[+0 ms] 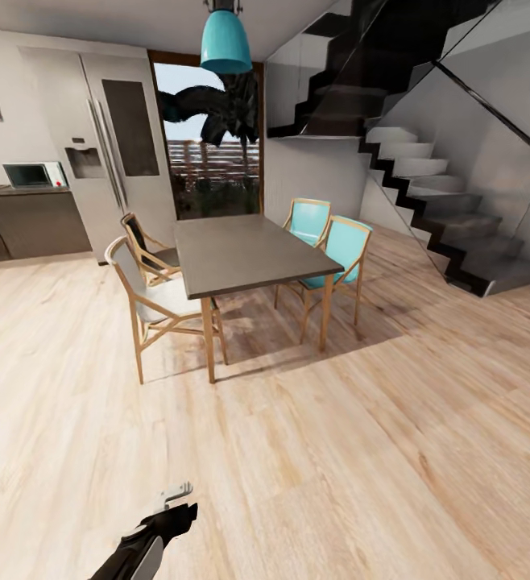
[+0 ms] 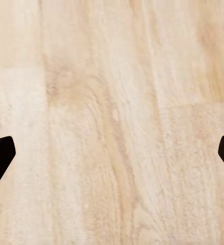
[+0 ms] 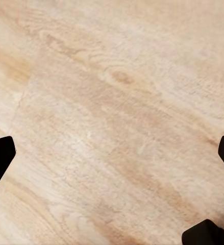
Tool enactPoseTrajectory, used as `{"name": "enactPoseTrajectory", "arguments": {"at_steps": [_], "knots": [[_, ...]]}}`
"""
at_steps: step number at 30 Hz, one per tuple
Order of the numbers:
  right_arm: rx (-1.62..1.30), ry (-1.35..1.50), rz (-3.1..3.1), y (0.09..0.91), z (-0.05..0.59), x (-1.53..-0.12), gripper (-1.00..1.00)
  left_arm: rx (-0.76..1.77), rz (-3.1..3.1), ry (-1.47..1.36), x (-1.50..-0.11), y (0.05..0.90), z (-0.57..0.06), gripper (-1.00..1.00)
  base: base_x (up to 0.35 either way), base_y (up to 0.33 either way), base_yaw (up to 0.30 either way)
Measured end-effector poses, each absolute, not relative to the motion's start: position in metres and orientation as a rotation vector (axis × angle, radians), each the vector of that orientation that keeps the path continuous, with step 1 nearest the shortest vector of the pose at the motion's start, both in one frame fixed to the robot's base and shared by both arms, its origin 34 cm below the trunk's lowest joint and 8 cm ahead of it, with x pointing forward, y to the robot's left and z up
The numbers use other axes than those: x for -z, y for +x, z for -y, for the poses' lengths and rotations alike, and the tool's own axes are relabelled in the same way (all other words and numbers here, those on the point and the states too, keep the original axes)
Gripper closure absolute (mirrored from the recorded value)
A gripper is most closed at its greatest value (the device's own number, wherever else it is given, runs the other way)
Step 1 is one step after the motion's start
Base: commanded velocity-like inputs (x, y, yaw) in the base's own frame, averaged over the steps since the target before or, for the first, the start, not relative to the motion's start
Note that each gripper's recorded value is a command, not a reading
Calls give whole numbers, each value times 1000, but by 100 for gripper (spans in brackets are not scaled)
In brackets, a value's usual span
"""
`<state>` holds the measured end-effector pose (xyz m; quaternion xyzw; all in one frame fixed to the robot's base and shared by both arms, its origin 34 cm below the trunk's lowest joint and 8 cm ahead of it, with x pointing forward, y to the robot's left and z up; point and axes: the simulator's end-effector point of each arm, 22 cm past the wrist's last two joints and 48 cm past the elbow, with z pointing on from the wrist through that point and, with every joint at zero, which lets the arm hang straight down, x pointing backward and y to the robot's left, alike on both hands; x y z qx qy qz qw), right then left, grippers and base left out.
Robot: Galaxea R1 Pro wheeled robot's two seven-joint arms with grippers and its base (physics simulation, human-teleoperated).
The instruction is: Place each of the two pumpkins and all three candles from the living room inside a cabinet in the living room (use any cabinet), then make sure every cabinet is closed, and position the cauldron so it is next to a table in the living room.
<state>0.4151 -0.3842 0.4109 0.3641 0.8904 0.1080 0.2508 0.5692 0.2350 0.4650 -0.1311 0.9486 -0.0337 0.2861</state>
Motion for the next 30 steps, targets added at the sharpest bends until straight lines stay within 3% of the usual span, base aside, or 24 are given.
{"name": "enactPoseTrajectory", "arguments": {"at_steps": [16, 30], "knots": [[-301, 985, -2425, 415, 385, -411, -100, 88, -2541, -349, -463, 568, -236, -100, 285, 72, -240], [-288, 997, -2428, 412, 386, -409, -100, 87, -2543, -349, -462, 567, -236, -100, 150, 0, -255]]}}
